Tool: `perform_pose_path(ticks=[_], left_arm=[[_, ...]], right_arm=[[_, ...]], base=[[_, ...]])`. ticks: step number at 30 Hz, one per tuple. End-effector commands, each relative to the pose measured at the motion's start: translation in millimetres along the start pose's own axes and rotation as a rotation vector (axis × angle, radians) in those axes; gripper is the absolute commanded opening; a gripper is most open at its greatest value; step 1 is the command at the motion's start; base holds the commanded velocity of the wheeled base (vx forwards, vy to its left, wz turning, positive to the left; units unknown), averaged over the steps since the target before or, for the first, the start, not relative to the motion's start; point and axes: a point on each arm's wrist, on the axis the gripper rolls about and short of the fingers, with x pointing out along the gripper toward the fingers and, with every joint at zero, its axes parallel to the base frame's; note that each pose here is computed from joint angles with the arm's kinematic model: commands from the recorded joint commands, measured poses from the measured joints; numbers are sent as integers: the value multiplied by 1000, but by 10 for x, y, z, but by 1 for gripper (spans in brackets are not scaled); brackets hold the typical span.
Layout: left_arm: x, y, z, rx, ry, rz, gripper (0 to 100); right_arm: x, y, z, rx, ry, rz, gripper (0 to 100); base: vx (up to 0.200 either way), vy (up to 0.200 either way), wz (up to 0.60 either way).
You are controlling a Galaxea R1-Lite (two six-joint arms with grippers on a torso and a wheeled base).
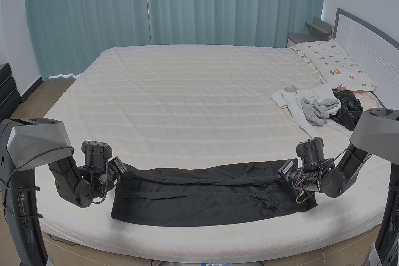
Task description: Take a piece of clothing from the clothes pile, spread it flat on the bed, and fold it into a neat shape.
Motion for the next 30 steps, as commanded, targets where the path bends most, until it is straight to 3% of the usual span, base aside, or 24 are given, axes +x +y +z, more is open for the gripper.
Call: perform_pose_path(ticks=[1,8,12,21,22,25,30], left_arm=[[47,-3,77,16,-35,-7,0],[144,-104,338,13,-127,-44,0],[195,-149,397,-12,-173,-75,0],[298,59,91,-8,-202,-104,0],[302,149,-23,41,-188,-89,0],[234,234,-129,95,-146,-76,0],[184,199,-155,100,-126,-102,0]], right_arm=[[-25,126,120,12,-35,50,0],[50,433,472,34,-142,176,0],[96,474,567,43,-182,221,0],[156,162,419,13,-138,121,0],[144,98,403,7,-136,112,0],[107,18,377,-9,-137,107,0],[95,14,345,-27,-132,143,0]], base=[[0,0,0],[0,0,0],[0,0,0],[0,0,0],[0,0,0],[0,0,0],[0,0,0]])
